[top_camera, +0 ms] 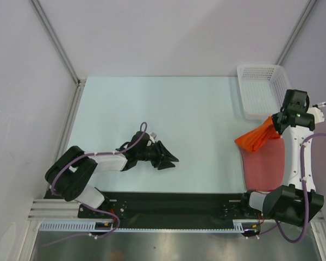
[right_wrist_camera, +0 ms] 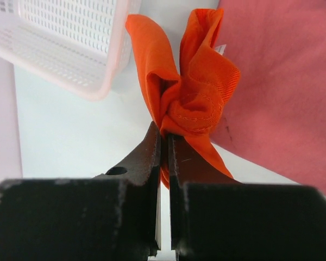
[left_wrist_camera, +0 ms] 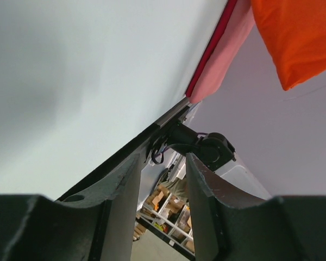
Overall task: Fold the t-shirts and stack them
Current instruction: Neatly place the folded tshirt to the corner
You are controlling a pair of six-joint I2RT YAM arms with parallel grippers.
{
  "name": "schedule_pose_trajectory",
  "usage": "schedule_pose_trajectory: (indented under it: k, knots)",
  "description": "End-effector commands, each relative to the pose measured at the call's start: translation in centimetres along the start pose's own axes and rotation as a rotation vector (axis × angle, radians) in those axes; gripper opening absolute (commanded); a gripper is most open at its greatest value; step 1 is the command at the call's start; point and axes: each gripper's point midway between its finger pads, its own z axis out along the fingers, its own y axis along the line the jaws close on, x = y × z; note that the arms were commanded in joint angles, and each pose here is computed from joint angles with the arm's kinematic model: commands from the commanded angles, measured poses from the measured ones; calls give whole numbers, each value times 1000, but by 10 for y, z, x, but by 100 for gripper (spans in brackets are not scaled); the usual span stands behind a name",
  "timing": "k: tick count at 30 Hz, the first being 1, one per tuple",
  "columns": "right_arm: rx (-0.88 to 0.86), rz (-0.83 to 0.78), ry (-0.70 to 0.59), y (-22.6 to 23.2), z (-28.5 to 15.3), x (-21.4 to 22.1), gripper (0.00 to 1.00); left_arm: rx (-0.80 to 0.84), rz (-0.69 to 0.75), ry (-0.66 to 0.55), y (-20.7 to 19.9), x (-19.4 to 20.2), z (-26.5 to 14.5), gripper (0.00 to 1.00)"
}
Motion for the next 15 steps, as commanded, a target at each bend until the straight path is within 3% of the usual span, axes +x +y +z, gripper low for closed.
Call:
schedule_pose_trajectory:
  k: [1,15]
  knots:
    - [-57,35,-32,16,-11,-27,0,55,40,30,-18,2,0,44]
    - [-28,33,-29,0,-2,-44,0,54,25,66,-17,2,7,44]
